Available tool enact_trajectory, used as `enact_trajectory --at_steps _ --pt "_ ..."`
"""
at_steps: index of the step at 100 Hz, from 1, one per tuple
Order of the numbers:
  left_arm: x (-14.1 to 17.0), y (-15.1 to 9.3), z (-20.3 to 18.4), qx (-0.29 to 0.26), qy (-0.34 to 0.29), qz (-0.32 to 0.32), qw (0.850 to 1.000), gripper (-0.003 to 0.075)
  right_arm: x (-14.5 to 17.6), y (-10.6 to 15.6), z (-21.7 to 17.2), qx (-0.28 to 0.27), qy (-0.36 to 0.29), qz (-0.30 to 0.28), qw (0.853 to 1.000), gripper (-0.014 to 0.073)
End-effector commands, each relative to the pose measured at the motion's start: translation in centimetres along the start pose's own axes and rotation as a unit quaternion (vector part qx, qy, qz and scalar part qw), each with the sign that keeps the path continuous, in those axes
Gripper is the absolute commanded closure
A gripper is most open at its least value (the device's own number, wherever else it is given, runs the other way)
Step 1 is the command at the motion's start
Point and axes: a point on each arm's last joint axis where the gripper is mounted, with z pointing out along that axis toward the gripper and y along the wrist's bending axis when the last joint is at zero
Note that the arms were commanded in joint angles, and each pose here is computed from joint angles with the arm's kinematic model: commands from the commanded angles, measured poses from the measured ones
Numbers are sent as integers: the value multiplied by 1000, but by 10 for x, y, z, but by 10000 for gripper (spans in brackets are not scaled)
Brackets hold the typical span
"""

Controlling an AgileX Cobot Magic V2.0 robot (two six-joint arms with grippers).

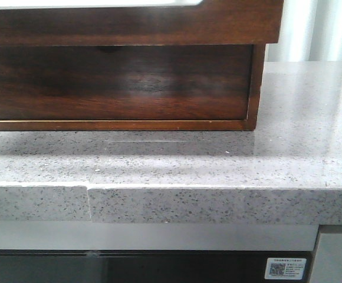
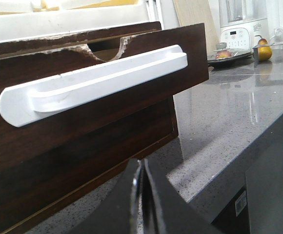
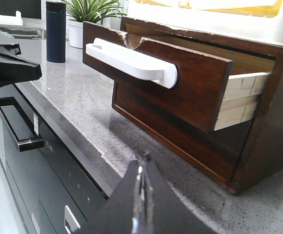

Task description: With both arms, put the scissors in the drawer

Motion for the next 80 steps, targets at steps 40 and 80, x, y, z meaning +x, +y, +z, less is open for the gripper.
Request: enact_trajectory --at_steps 40,80 --pt "23 21 -23 -176 64 -205 961 739 -15 -5 -1 21 -46 5 999 657" --pt "37 31 -46 -347 124 -159 916 739 -15 -5 -1 21 -46 5 999 657"
